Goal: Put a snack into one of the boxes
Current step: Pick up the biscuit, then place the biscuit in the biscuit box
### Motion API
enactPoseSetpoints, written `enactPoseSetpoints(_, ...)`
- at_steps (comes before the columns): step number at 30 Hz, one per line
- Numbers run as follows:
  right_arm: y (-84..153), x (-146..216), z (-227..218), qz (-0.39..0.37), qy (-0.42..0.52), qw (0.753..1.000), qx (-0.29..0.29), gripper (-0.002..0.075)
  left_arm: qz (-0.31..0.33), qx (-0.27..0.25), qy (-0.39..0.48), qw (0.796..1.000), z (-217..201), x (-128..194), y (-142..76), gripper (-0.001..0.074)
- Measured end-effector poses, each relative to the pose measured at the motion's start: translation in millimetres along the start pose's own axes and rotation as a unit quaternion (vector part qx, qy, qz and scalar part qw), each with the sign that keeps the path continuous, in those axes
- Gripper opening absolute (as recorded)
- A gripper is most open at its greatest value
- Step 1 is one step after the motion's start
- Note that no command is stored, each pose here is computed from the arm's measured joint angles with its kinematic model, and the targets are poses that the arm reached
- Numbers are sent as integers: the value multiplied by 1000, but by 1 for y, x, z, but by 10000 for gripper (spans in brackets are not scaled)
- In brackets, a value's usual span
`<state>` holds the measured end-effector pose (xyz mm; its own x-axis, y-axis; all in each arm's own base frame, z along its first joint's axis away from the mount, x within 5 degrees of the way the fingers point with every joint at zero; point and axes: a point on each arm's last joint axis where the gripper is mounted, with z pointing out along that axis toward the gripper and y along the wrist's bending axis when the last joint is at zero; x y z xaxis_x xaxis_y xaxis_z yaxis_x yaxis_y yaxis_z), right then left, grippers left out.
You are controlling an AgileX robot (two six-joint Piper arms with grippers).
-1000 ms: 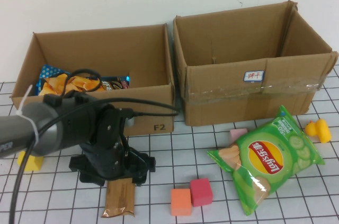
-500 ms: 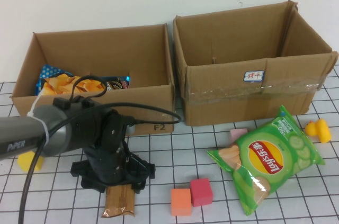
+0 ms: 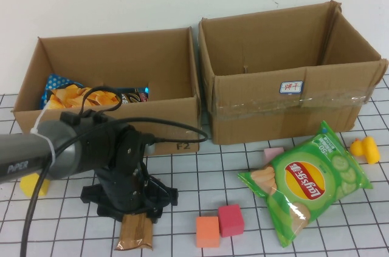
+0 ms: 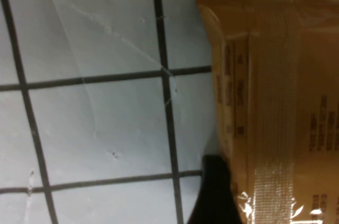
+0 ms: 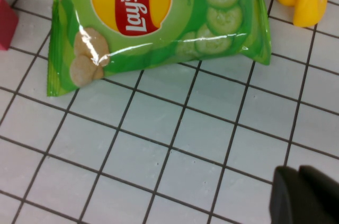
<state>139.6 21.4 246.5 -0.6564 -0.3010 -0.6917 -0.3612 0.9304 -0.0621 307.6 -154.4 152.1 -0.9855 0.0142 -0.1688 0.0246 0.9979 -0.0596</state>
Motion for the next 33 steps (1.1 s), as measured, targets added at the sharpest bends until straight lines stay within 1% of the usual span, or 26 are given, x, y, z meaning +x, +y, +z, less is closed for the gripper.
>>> enactPoseSetpoints(5,0,0,0,0,0,1000,0,-1,3,1,3,1000,-15,2,1,451)
enactPoseSetpoints(11,0,0,0,-2,0,1000,0,-1,22,27,-2,999,-55,1,-3,451)
enactPoseSetpoints(14,0,0,0,-1,0,1000,0,-1,32,55,-6,998,-78,1,-7,451)
enactPoseSetpoints(18,0,0,0,-1,-1,1000,0,-1,83,123,-23,989,-114,-3,-21,451)
enactPoseSetpoints(20,0,0,0,-1,-2,1000,1,-1,120,164,-39,978,-134,-9,-30,451)
enactPoseSetpoints(23,0,0,0,-1,-2,1000,1,-1,162,225,-79,958,-166,-19,-44,451)
enactPoseSetpoints(26,0,0,0,-1,-2,1000,1,-1,195,273,-147,931,-200,-31,-55,451)
enactPoseSetpoints(28,0,0,0,-1,-2,1000,1,-1,206,287,-207,912,-220,-40,-59,451)
enactPoseSetpoints(30,0,0,0,-1,-2,1000,1,-1,213,290,-259,896,-235,-48,-61,451)
enactPoseSetpoints(33,0,0,0,-1,-3,1000,2,-1,211,288,-354,864,-254,-63,-63,451)
